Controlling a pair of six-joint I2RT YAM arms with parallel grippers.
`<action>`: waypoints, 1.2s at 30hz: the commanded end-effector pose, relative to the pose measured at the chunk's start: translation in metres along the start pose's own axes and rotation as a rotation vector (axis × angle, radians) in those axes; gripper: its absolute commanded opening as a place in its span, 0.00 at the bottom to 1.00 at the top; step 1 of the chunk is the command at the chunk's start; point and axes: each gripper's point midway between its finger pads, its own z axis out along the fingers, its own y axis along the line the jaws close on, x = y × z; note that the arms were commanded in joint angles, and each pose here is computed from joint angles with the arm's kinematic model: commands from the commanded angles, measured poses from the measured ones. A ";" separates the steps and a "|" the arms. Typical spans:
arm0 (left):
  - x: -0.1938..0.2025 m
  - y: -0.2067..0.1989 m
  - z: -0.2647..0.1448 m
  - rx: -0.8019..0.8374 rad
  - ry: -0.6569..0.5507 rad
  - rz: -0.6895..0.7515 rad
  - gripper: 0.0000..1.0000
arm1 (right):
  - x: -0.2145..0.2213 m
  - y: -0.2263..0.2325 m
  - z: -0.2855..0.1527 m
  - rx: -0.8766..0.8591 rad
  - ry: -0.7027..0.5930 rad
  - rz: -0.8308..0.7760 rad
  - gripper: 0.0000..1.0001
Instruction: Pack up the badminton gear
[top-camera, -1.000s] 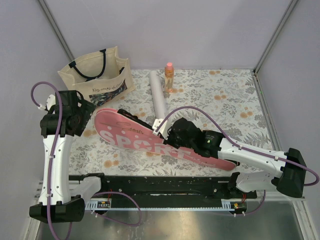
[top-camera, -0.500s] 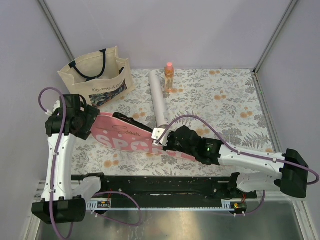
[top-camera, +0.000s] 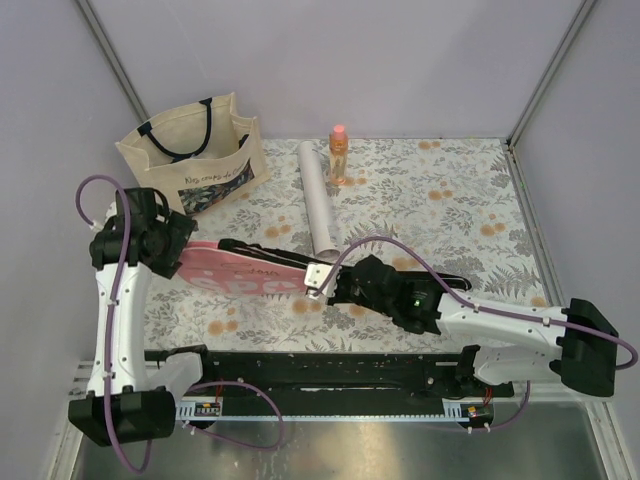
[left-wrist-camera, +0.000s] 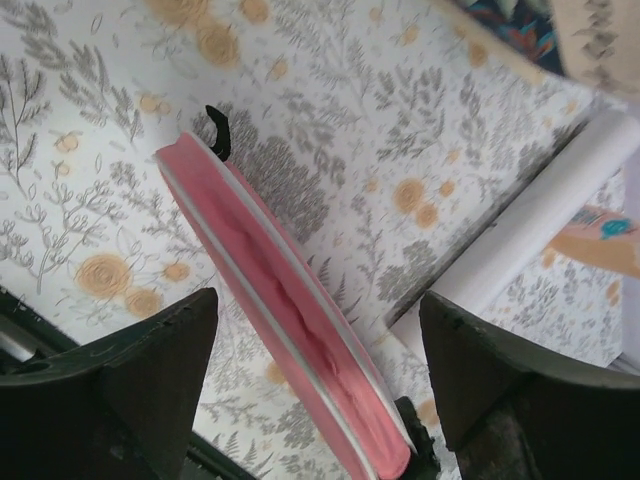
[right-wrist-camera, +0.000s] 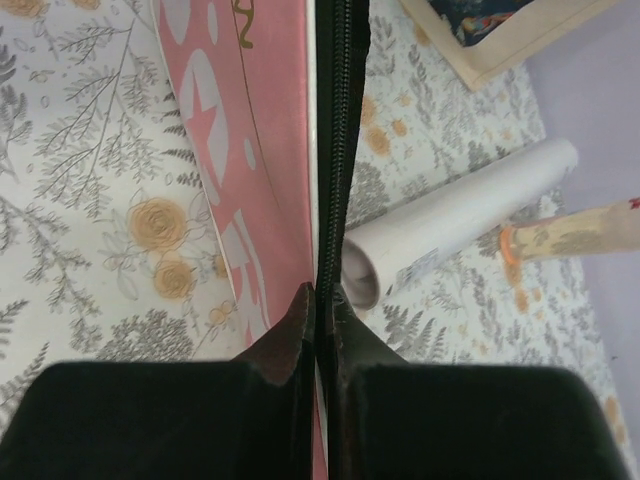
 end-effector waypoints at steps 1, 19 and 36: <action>0.029 0.025 -0.002 0.013 0.083 0.025 0.82 | -0.021 0.010 -0.015 -0.026 -0.121 0.167 0.00; 0.033 0.038 -0.004 0.033 0.047 0.017 0.35 | -0.074 0.009 -0.030 -0.105 -0.161 0.622 0.36; 0.037 0.047 -0.003 0.010 0.043 -0.028 0.16 | -0.162 0.026 0.052 -0.376 -0.294 0.565 0.71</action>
